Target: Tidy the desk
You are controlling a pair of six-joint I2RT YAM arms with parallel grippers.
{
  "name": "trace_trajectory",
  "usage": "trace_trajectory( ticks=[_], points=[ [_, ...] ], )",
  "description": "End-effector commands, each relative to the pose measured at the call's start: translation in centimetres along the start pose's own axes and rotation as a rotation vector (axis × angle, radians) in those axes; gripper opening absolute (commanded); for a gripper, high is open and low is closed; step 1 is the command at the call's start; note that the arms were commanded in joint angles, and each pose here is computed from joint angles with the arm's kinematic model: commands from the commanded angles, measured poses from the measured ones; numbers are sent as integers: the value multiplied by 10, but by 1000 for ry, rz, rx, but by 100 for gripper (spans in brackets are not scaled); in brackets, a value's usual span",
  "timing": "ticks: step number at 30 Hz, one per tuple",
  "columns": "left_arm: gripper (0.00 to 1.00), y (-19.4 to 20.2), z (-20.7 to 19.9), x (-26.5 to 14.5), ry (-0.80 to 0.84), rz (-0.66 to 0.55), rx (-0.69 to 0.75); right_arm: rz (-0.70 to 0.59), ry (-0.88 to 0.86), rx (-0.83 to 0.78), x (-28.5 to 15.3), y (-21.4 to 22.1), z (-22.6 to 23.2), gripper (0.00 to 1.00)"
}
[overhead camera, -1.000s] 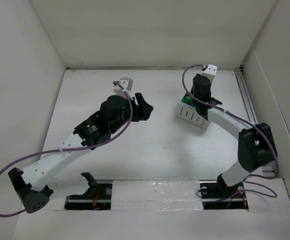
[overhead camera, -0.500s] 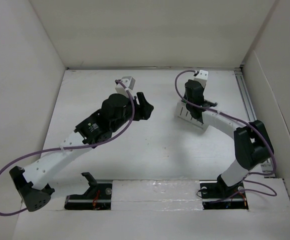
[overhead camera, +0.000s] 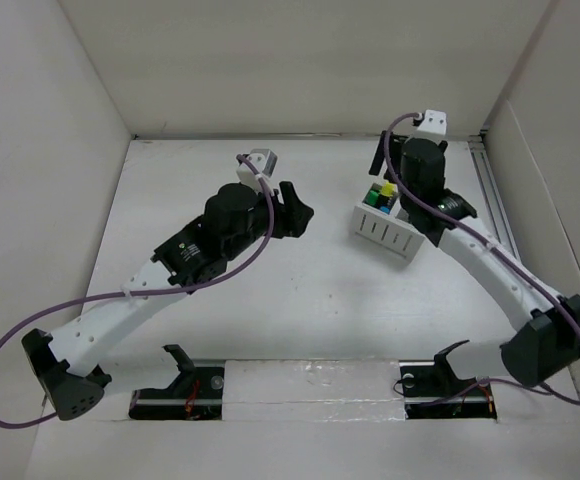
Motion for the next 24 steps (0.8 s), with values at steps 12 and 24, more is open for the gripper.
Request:
trace_trajectory(
  ticks=[12, 24],
  points=[
    [57, 5, -1, -26, 130, -102, -21, 602, -415, 135, -148, 85, 11, 0],
    [56, 38, 7, -43, 171, -78, -88, 1133, -537, -103, -241, 170, 7, 0]
  ],
)
Point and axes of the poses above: each gripper's point midway between its finger pads, its own x axis out along the fingers, its own z axis along the line the jaws close on, y = z × x, the point moved 9 cm from there along -x, back along the fingers, and after that the axes turned 13 degrees about x, right-handed, at the moved point
